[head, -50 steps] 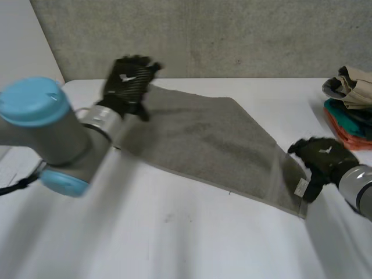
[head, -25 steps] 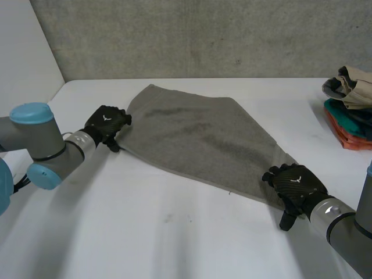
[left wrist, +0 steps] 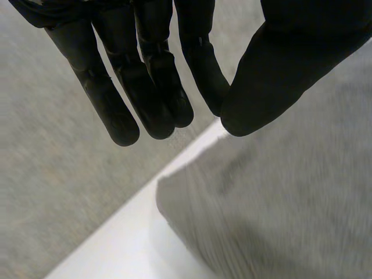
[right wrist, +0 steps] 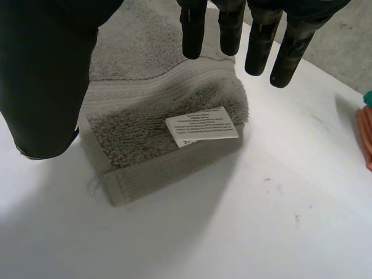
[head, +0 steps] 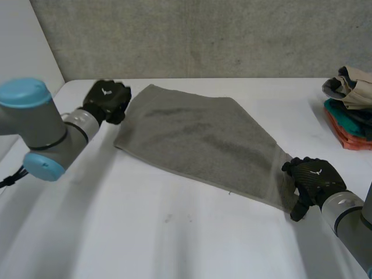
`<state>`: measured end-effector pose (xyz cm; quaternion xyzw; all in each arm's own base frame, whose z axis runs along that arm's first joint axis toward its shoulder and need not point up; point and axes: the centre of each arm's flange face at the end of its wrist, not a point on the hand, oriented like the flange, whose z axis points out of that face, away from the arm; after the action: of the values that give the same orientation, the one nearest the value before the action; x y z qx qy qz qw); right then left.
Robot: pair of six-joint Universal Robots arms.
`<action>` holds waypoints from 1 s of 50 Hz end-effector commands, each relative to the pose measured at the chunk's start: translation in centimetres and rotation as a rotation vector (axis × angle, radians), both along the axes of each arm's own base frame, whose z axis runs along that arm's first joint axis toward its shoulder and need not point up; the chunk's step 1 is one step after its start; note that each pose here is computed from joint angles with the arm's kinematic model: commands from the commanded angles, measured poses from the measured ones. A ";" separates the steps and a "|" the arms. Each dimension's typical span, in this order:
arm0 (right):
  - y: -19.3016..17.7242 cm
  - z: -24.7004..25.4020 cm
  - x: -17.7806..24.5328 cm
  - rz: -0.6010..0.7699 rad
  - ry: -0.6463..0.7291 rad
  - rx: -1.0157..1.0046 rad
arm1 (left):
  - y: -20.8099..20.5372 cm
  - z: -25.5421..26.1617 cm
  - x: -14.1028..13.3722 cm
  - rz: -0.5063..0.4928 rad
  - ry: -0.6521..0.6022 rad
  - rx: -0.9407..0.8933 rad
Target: Fold the laundry.
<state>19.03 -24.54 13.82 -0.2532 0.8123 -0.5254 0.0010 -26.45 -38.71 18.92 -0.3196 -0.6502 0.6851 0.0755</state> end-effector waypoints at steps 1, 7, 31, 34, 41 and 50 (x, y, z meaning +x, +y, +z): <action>0.2 -0.3 0.6 0.054 -0.049 0.019 | 4.4 6.2 0.3 0.000 0.051 -0.076; 0.0 0.2 1.4 0.115 -0.088 0.006 | 6.7 9.2 0.4 0.006 0.072 -0.133; 0.2 0.2 1.5 0.091 -0.107 0.017 | -2.1 -9.1 2.6 -0.025 -0.353 -0.019; 0.2 0.2 1.5 0.089 -0.107 0.017 | -2.8 -9.2 2.4 -0.025 -0.312 -0.025; 0.3 0.1 1.5 0.088 -0.106 0.020 | -3.4 -8.9 1.9 -0.021 -0.215 -0.040; 0.3 0.1 1.4 0.079 -0.099 0.017 | -2.5 -8.7 0.9 -0.058 -0.178 -0.011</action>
<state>20.46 -24.27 13.89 -0.2589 0.8050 -0.5297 0.0658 -25.06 -41.80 10.11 -0.3969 -0.6391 0.6584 0.0248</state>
